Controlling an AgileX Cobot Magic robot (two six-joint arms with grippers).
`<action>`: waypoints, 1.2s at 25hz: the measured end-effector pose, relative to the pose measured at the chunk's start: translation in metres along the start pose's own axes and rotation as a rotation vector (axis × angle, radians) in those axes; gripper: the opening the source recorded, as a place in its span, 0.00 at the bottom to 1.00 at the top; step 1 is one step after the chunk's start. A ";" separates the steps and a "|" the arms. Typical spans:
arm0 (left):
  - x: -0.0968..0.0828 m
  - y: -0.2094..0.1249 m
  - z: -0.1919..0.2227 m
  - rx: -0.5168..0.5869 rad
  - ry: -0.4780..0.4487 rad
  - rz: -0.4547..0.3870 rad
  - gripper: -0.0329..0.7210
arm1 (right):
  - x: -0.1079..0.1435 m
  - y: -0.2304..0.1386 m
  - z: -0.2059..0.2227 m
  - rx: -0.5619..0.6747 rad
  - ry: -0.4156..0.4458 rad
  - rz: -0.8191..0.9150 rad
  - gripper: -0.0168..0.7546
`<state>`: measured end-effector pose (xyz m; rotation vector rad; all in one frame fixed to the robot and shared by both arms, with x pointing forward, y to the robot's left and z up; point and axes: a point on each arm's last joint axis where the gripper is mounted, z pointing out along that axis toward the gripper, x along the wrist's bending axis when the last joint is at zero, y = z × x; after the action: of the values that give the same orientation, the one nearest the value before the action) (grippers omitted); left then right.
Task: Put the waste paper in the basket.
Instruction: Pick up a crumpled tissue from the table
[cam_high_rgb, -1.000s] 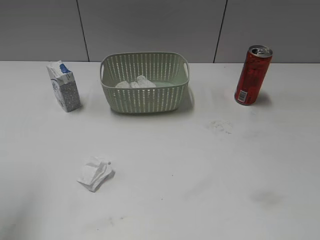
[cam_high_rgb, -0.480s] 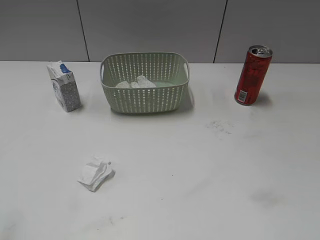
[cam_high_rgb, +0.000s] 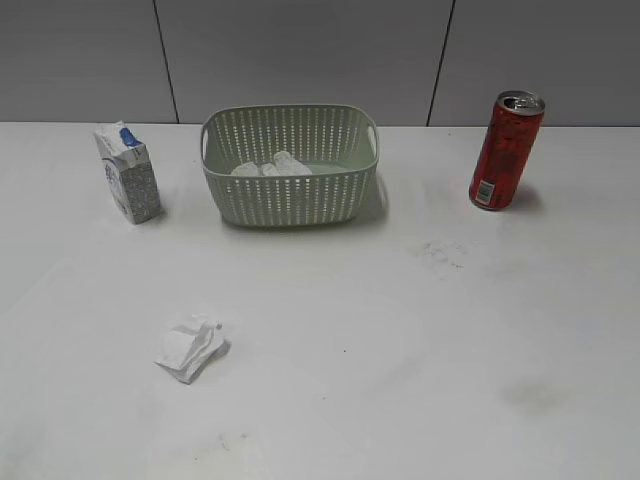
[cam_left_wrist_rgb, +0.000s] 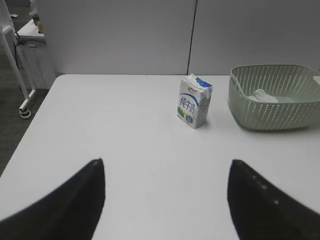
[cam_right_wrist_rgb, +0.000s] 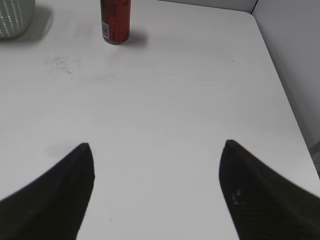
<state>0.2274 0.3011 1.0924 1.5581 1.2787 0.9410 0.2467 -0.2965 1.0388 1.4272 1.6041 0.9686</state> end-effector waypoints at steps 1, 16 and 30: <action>0.000 -0.004 -0.004 -0.013 0.000 0.001 0.82 | 0.000 0.000 0.000 0.000 0.000 0.000 0.78; -0.001 -0.035 0.018 0.137 -0.005 -0.003 0.79 | 0.000 0.000 0.000 0.000 -0.001 -0.001 0.78; 0.001 0.024 0.022 0.026 0.001 0.022 0.78 | 0.000 0.000 0.000 0.000 -0.001 -0.001 0.78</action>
<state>0.2560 0.2969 1.1075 1.5947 1.2815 0.9419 0.2468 -0.2966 1.0388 1.4268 1.6038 0.9674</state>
